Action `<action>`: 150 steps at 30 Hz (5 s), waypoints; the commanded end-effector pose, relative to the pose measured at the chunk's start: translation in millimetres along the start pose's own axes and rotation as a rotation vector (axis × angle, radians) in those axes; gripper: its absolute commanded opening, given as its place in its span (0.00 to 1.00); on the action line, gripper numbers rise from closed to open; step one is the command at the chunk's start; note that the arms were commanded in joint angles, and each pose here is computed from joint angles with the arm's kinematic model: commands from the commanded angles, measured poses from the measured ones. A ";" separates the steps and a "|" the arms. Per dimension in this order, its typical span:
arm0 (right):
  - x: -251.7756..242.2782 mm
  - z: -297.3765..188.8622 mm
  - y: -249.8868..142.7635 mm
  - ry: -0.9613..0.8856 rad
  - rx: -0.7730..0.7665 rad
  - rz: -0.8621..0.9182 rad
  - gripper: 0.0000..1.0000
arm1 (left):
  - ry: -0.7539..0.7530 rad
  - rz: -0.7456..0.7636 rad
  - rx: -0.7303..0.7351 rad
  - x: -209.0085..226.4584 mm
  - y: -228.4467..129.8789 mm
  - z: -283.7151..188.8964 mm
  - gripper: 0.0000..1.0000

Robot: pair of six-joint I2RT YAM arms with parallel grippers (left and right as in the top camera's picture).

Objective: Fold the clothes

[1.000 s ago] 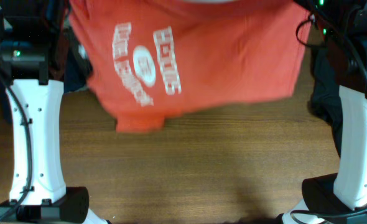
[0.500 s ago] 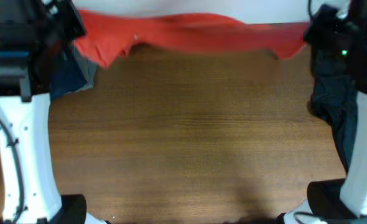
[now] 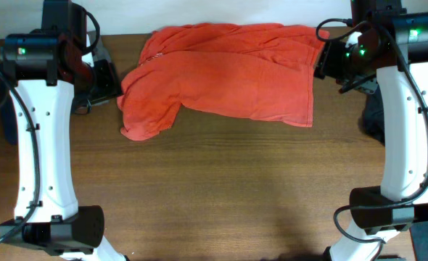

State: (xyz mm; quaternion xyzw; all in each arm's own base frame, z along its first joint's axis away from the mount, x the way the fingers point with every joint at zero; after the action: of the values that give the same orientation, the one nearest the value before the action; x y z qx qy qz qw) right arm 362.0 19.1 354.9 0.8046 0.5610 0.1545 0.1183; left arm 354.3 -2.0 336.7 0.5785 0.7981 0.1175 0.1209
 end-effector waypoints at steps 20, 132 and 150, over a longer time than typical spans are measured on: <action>3.1 170.5 -11.1 -0.068 0.182 -0.037 0.04 | 0.024 0.118 0.332 -51.5 14.3 201.0 0.01; -29.0 268.2 -38.8 -0.089 0.217 0.087 0.04 | 0.188 0.148 0.288 -71.9 -71.4 235.3 0.01; -39.7 293.3 -60.8 -0.123 0.243 0.113 0.28 | 0.224 0.172 0.364 -54.9 -106.8 264.1 0.13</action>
State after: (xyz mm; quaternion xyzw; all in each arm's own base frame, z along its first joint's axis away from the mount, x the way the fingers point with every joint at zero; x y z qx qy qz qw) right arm 409.1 -1.9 55.6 0.8473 0.5274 0.0467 0.0416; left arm 362.5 -77.4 54.8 0.6359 0.7661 0.0427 -0.0827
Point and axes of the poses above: each gripper's point midway between its finger pads, its own z axis out along the fingers, its own x axis along the line the jaws close on, y = z × x, the point moved 5 cm from there along -z, back along the fingers, and after that the axes turned 1 degree about -z, right-handed, at the moved point
